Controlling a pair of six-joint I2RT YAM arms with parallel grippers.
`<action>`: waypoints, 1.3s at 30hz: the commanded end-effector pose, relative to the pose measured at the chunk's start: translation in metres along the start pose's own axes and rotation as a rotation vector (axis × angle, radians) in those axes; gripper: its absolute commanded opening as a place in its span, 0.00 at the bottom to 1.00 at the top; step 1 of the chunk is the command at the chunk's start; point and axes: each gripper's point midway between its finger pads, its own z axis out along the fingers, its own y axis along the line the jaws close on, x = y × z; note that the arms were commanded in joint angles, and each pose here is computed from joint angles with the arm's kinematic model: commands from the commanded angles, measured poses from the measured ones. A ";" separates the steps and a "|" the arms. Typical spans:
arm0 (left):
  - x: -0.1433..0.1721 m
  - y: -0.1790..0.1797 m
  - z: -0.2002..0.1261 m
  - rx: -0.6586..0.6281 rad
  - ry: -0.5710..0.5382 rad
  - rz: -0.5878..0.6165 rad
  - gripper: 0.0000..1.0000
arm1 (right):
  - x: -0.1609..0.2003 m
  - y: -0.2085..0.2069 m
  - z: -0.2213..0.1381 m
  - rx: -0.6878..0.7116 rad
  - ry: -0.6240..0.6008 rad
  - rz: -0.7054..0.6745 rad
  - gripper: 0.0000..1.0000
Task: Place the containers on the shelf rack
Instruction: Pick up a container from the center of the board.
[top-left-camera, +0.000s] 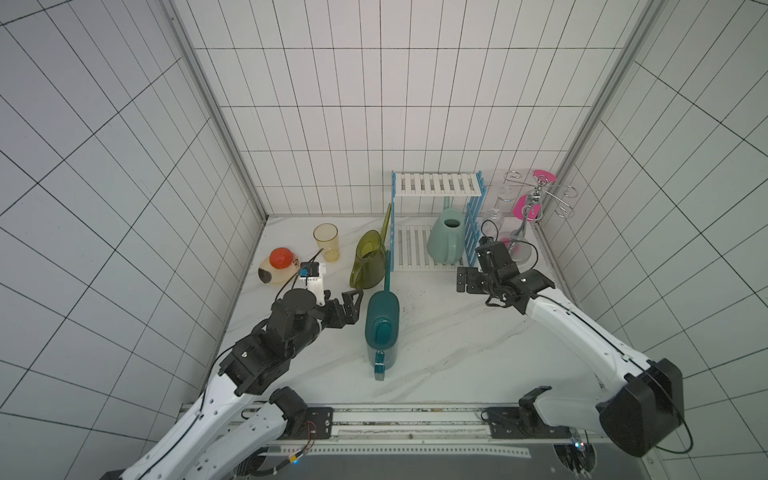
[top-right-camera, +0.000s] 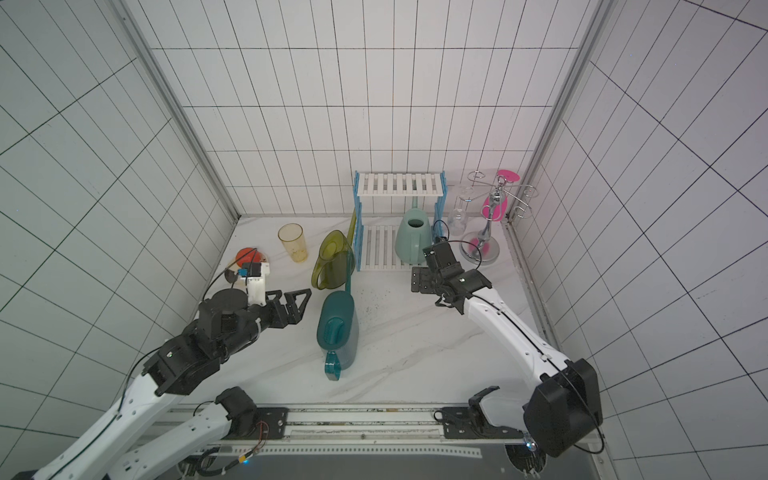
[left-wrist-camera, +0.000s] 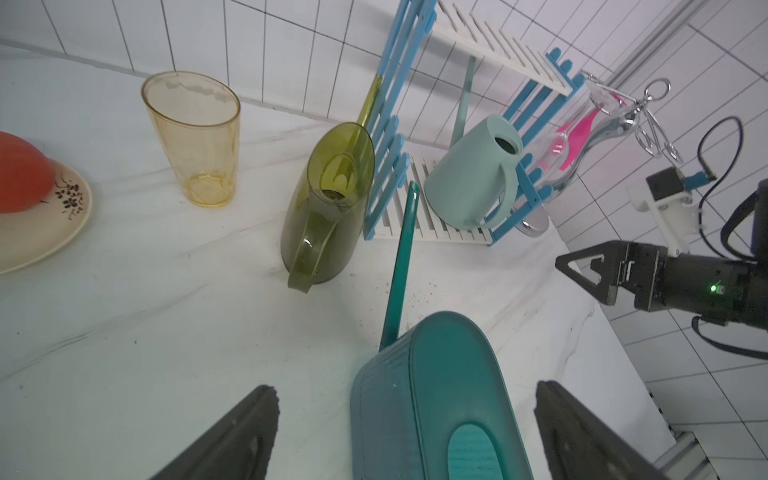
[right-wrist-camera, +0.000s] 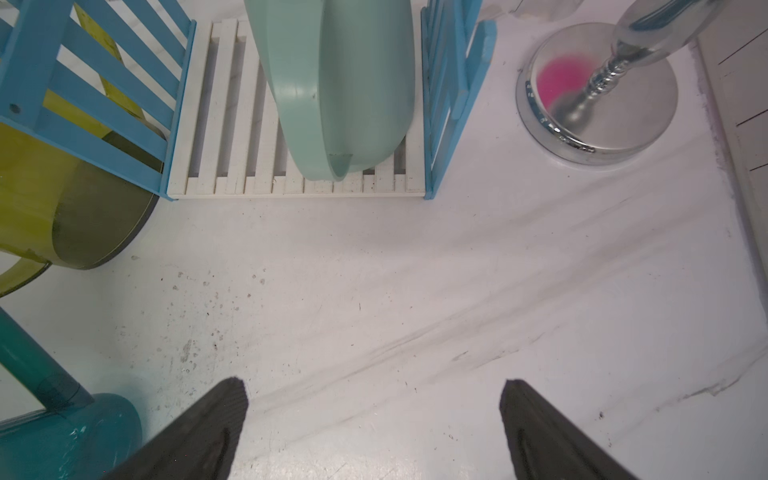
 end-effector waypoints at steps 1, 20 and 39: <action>0.011 0.010 -0.007 -0.125 0.013 0.018 0.98 | -0.001 -0.003 -0.003 0.009 -0.040 0.028 0.99; 0.106 -0.052 -0.020 -0.172 0.273 0.152 0.98 | 0.020 -0.013 -0.034 -0.030 -0.021 0.035 0.99; 0.166 -0.041 -0.020 -0.228 0.452 0.083 0.78 | 0.018 -0.014 -0.035 -0.032 -0.021 0.018 0.99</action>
